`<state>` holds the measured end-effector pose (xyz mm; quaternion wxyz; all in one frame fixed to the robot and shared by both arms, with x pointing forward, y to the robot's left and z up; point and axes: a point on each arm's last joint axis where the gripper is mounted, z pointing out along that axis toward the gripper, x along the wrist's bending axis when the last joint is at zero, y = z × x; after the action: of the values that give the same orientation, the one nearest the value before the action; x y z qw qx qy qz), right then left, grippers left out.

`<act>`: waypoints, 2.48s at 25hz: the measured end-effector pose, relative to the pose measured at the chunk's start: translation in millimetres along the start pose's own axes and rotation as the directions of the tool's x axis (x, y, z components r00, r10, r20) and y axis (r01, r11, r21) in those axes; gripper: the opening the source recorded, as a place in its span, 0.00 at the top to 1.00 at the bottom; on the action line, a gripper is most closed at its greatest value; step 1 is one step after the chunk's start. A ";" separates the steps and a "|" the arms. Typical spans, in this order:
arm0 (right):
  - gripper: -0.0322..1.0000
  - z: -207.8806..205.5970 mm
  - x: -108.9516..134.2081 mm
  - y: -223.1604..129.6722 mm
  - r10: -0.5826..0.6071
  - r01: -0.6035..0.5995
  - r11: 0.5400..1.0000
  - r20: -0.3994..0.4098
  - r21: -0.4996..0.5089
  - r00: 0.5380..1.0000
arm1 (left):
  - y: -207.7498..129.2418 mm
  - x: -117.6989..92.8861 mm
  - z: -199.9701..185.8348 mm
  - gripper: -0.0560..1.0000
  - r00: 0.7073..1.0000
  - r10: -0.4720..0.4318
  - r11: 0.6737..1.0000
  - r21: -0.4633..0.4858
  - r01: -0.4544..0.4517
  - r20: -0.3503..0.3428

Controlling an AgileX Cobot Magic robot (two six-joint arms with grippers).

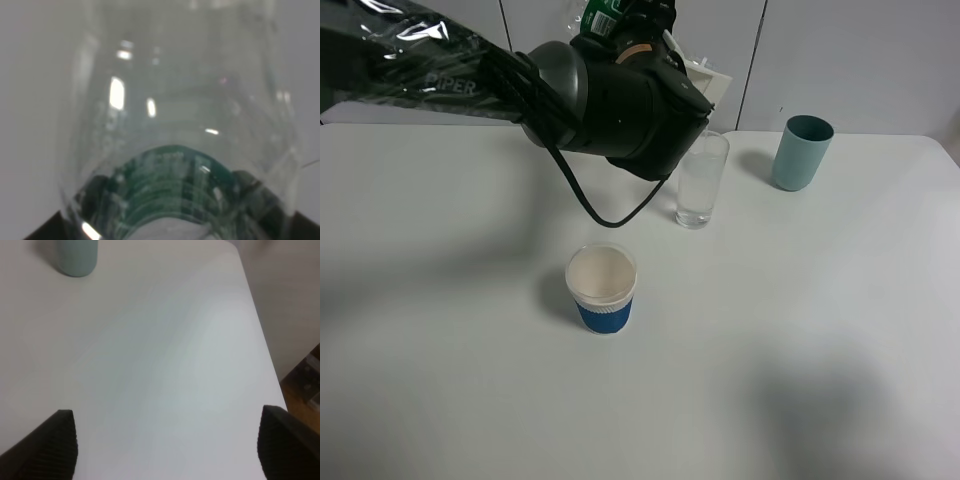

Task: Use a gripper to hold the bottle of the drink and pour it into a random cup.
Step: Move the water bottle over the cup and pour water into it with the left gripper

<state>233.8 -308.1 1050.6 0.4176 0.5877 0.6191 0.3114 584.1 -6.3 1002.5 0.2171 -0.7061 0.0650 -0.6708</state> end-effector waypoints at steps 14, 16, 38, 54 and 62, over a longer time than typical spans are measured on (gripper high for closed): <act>0.25 0.0 0.0 0.0 0.000 0.000 1.000 0.000 0.000 1.000 | 0.6 4.8 -0.1 0.47 0.998 0.021 1.000 -0.005 -0.022 -0.053; 0.25 0.0 0.0 0.0 0.000 0.000 1.000 0.000 0.000 1.000 | 0.8 5.9 -0.1 0.47 0.998 0.026 1.000 -0.007 -0.026 -0.065; 0.25 0.0 0.0 0.0 0.000 0.000 1.000 0.000 0.000 1.000 | 2.8 13.9 -0.9 0.47 0.986 0.061 0.998 -0.022 -0.065 -0.154; 0.25 0.0 0.0 0.0 0.000 0.000 1.000 0.000 0.000 1.000 | 3.0 15.0 -1.1 0.47 0.984 0.061 0.998 -0.024 -0.066 -0.167; 0.25 0.0 0.0 0.0 0.000 0.000 1.000 0.000 0.000 1.000 | -2.6 7.5 -3.1 0.47 0.992 -0.093 0.991 -0.086 0.100 0.088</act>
<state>233.8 -308.1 1050.6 0.4176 0.5877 0.6191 0.3114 581.2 -7.5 1010.4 0.1548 -0.7450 0.0518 -0.6468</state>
